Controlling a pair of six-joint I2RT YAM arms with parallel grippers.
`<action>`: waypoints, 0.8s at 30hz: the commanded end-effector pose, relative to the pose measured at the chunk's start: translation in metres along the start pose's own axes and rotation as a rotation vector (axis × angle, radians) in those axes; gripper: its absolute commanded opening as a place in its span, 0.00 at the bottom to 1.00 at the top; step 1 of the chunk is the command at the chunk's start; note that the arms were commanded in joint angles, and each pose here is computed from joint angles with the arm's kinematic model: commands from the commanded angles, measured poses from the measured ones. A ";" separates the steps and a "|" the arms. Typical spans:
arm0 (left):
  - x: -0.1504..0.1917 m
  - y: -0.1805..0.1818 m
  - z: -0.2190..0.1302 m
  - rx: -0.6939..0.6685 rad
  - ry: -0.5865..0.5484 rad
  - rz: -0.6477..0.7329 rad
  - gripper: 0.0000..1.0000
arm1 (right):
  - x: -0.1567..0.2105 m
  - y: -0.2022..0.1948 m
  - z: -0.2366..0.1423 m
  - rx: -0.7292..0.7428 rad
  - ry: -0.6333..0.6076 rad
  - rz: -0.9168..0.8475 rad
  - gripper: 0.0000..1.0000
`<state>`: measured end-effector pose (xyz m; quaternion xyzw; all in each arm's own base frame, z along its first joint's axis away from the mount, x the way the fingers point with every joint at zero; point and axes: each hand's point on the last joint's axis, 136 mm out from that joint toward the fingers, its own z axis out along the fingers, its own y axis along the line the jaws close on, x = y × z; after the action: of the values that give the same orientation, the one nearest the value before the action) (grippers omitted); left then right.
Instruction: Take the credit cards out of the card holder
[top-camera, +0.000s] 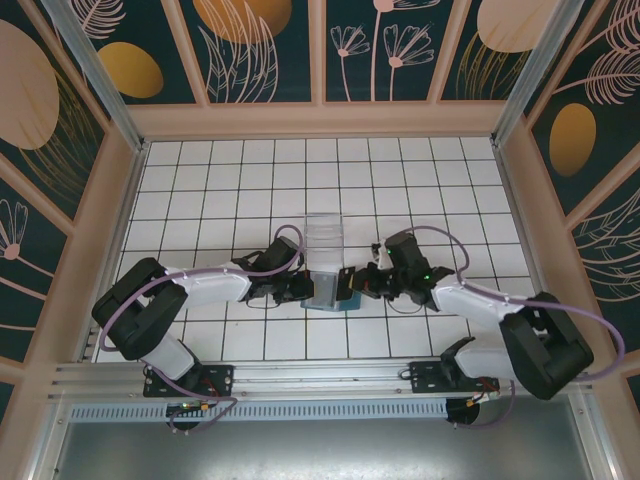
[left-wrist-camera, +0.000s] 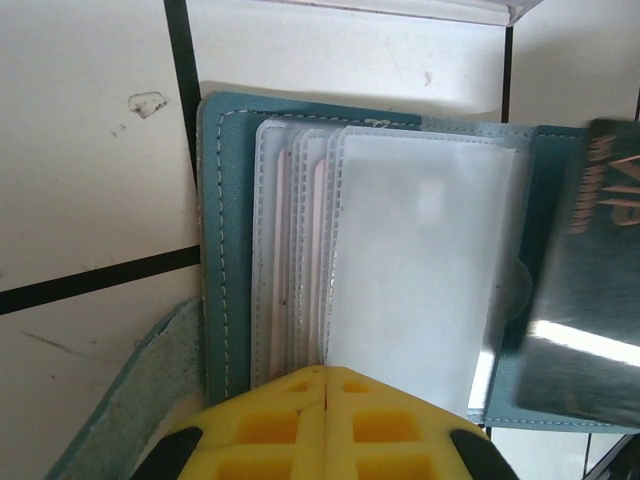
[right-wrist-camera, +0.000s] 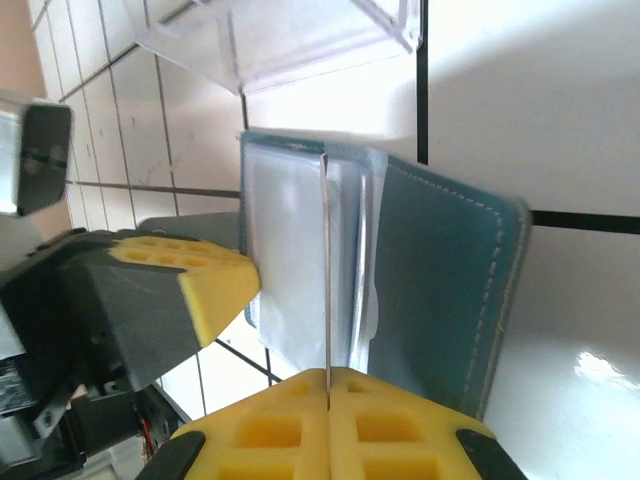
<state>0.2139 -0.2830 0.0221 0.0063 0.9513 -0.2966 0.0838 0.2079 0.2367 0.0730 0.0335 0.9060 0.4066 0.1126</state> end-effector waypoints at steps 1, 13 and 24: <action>0.015 0.033 0.001 -0.147 0.041 -0.009 0.06 | -0.018 0.004 -0.023 0.072 -0.065 -0.073 0.07; 0.017 0.032 0.001 -0.109 0.027 -0.008 0.05 | -0.094 0.069 -0.074 0.281 -0.178 -0.939 0.00; 0.021 0.033 -0.005 -0.085 0.011 -0.032 0.07 | -0.107 0.083 -0.040 0.320 0.164 -1.443 0.00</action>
<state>0.2081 -0.2739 0.0225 0.0068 0.9511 -0.2935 0.0960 0.3152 0.2496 0.1985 -0.4939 0.7920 0.1263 0.3358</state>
